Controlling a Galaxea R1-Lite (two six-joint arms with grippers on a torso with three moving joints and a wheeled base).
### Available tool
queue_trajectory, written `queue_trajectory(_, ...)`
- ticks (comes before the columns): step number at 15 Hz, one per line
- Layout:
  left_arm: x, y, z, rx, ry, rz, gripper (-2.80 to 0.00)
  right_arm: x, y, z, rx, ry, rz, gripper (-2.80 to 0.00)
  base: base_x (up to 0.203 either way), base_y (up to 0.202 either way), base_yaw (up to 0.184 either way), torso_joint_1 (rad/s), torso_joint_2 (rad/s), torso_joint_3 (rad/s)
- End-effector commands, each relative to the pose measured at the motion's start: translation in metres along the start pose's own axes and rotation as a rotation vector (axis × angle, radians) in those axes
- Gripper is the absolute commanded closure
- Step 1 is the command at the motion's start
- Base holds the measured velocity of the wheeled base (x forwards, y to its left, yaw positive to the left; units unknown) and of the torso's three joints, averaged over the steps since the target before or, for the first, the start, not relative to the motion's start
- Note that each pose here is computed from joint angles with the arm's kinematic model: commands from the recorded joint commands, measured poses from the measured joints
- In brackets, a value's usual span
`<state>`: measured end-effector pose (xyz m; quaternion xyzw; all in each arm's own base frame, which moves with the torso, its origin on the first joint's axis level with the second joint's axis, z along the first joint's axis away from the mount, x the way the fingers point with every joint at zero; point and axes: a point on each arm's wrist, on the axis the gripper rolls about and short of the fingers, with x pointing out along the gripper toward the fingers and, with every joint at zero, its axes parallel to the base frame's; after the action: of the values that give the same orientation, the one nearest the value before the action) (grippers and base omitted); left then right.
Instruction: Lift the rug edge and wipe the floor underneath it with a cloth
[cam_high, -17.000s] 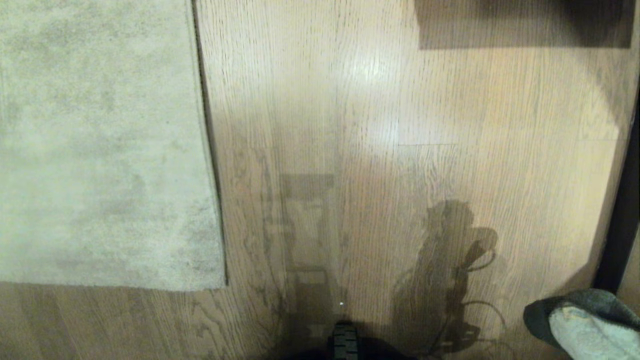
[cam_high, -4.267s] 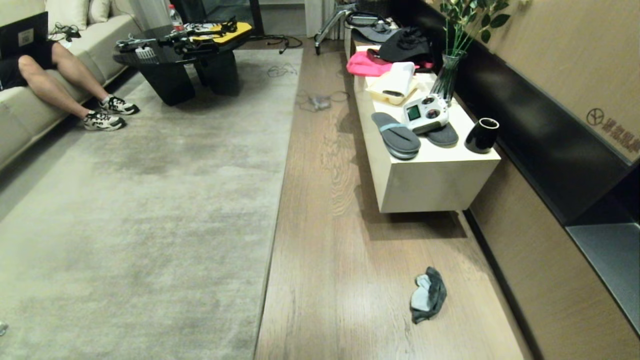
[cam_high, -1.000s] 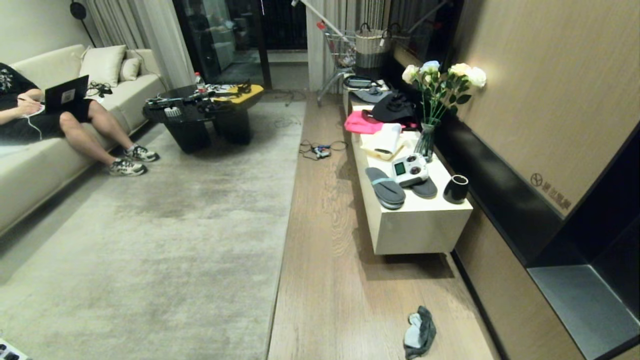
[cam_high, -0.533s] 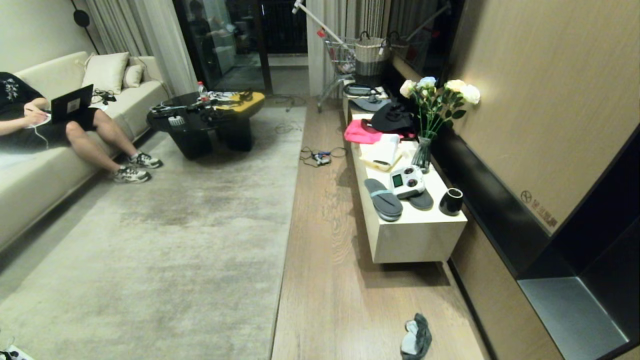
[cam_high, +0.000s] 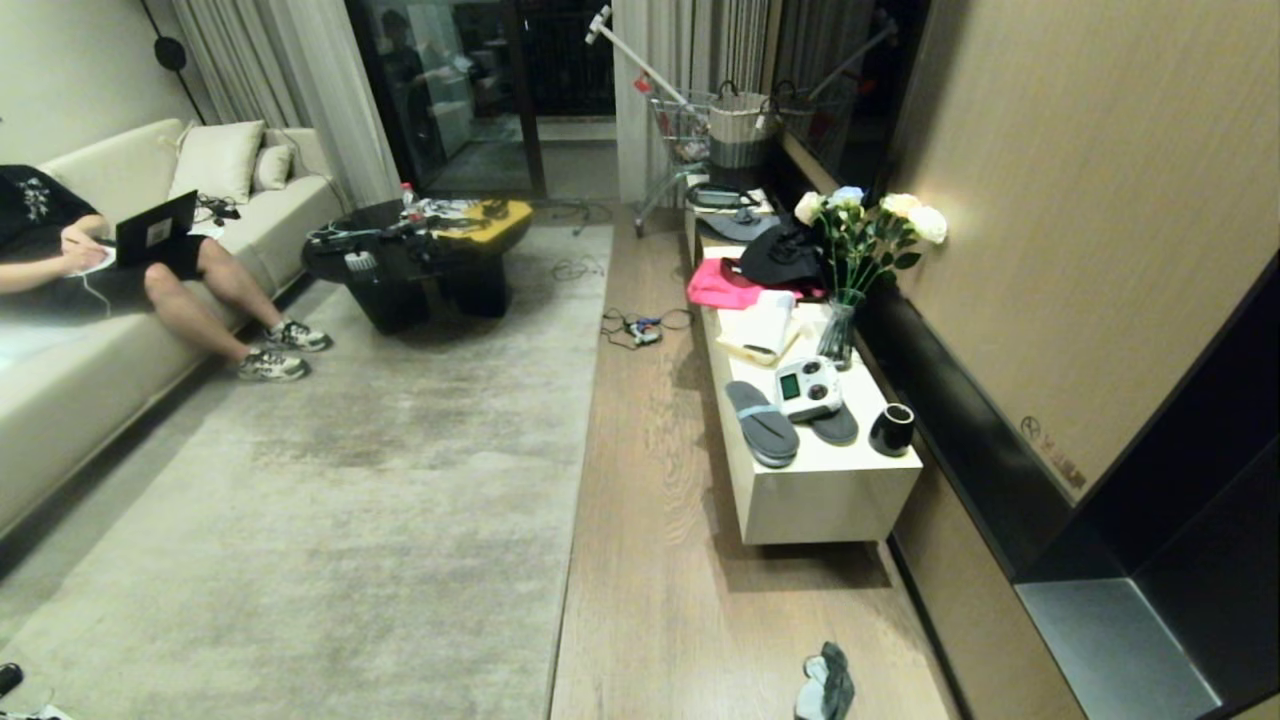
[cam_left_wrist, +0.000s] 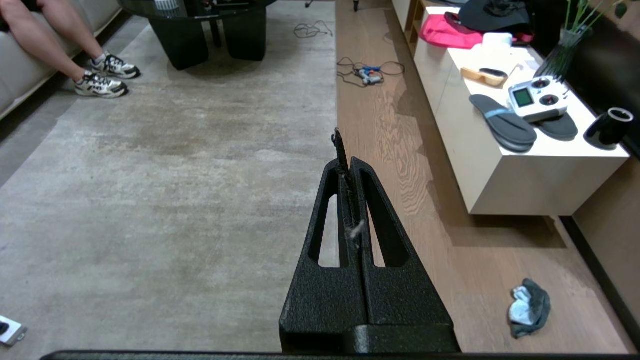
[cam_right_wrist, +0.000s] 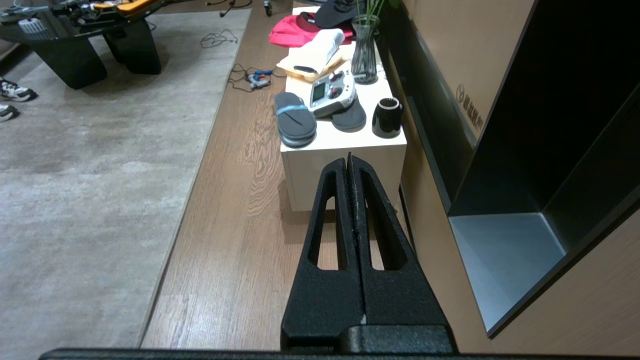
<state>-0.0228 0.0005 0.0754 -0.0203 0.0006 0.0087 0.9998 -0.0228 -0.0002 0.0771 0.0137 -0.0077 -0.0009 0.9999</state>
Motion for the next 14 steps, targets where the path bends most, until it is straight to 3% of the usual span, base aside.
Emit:
queue_trajectory(1,0.0,0.0,0.0,-0.001,0.001,0.001,0.0,0.0001,0.0,0.0,0.0,0.002,0.0,0.0,0.0,0.0,0.0,0.202,-0.47,-0.295)
queue_trajectory(10,0.0,0.0,-0.0001,-0.001,0.0,0.001,0.0,0.0001,0.0,0.0,-0.001,0.002,0.0,0.0,0.0,0.0,0.0,0.153,-0.37,-0.216)
queue_trajectory(14,0.0,0.0,-0.0001,-0.001,0.0,0.001,0.0,0.0001,0.0,0.0,0.002,0.002,0.0,0.0,0.0,0.0,0.0,0.013,-0.04,-0.013)
